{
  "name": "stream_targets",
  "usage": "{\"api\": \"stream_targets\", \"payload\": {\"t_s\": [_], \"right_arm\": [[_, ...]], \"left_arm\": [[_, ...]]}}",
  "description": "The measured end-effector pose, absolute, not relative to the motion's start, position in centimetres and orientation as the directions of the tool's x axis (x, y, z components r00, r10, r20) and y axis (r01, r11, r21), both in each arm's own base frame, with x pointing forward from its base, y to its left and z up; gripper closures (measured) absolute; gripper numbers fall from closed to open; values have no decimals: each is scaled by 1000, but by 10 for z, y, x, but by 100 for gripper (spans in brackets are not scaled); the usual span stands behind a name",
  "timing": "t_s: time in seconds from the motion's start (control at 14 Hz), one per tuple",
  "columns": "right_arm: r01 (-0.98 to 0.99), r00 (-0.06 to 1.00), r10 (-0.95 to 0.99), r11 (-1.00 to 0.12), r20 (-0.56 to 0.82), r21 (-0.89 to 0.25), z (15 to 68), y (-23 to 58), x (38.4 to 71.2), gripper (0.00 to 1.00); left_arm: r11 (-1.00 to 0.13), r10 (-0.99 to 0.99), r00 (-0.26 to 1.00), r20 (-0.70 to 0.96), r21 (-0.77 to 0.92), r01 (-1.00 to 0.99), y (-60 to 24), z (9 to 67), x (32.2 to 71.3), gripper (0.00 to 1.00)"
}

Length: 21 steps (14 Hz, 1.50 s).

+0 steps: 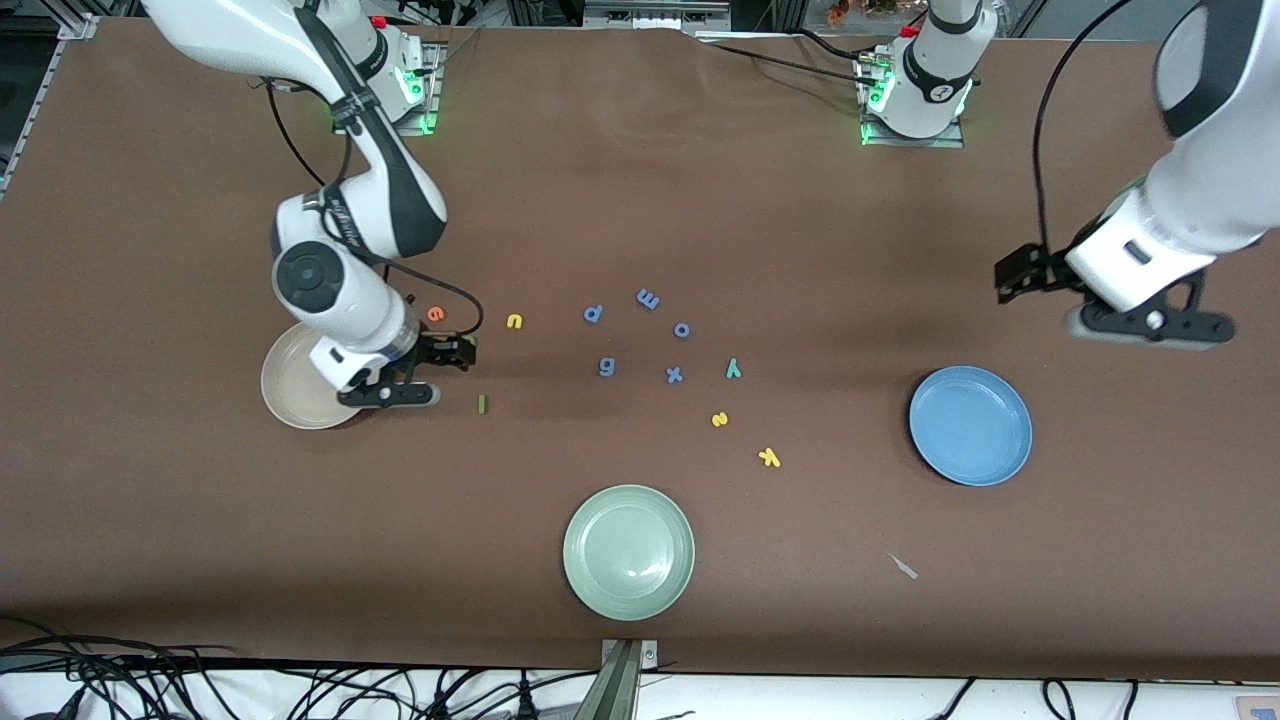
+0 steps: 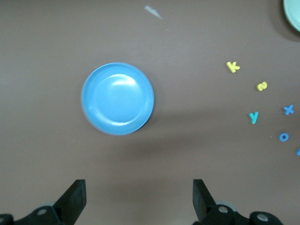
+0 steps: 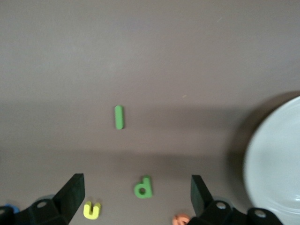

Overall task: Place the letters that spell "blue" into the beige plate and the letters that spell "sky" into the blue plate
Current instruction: 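Reach the right gripper to the green d while the left gripper reaches y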

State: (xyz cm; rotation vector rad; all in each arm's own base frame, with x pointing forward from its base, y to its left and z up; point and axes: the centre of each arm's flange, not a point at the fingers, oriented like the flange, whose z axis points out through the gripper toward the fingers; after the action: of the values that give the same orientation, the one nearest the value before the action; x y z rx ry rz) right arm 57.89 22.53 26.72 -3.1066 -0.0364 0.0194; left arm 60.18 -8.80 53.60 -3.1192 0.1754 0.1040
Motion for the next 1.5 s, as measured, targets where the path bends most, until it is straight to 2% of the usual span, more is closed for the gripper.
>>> {"api": "stream_targets", "payload": {"t_s": [0.29, 0.5, 0.86, 1.0, 1.07, 1.14, 1.21, 1.28, 1.35, 1.43, 1.5], "right_arm": [[37, 999, 37, -999, -19, -33, 219, 238, 536, 0], [37, 998, 38, -999, -55, -19, 204, 233, 524, 0], [37, 995, 37, -999, -91, -8, 183, 231, 517, 2], [37, 994, 37, -999, -100, -6, 178, 230, 516, 4], [37, 994, 37, -999, -101, -5, 177, 230, 516, 9], [37, 994, 37, -999, -102, -5, 176, 230, 515, 20], [37, 994, 37, -999, -102, -5, 176, 230, 515, 20], [37, 994, 37, -999, -102, -5, 176, 230, 515, 25], [37, 994, 37, -999, -102, -5, 176, 230, 515, 37], [36, 994, 37, -999, -102, -5, 176, 230, 515, 45], [36, 994, 37, -999, -102, -5, 176, 230, 515, 46]], "left_arm": [[-982, -187, 982, 21, 5, -187, -169, 456, 607, 0], [-977, -211, 974, 82, 26, -213, -208, 390, 602, 0], [-947, -320, 947, -30, 34, -319, -279, 275, 579, 0], [-936, -353, 933, -67, 31, -352, -299, 248, 567, 0], [-931, -364, 929, -67, 32, -362, -309, 240, 562, 0], [-934, -356, 933, -55, 40, -354, -318, 235, 559, 0], [-944, -327, 944, -48, 58, -324, -326, 229, 556, 0], [-953, -297, 954, -46, 78, -293, -333, 224, 553, 0], [-959, -274, 960, -47, 90, -270, -340, 218, 550, 0], [-963, -259, 965, -50, 93, -253, -345, 212, 546, 0], [-966, -247, 968, -53, 92, -241, -348, 207, 544, 2]]}}
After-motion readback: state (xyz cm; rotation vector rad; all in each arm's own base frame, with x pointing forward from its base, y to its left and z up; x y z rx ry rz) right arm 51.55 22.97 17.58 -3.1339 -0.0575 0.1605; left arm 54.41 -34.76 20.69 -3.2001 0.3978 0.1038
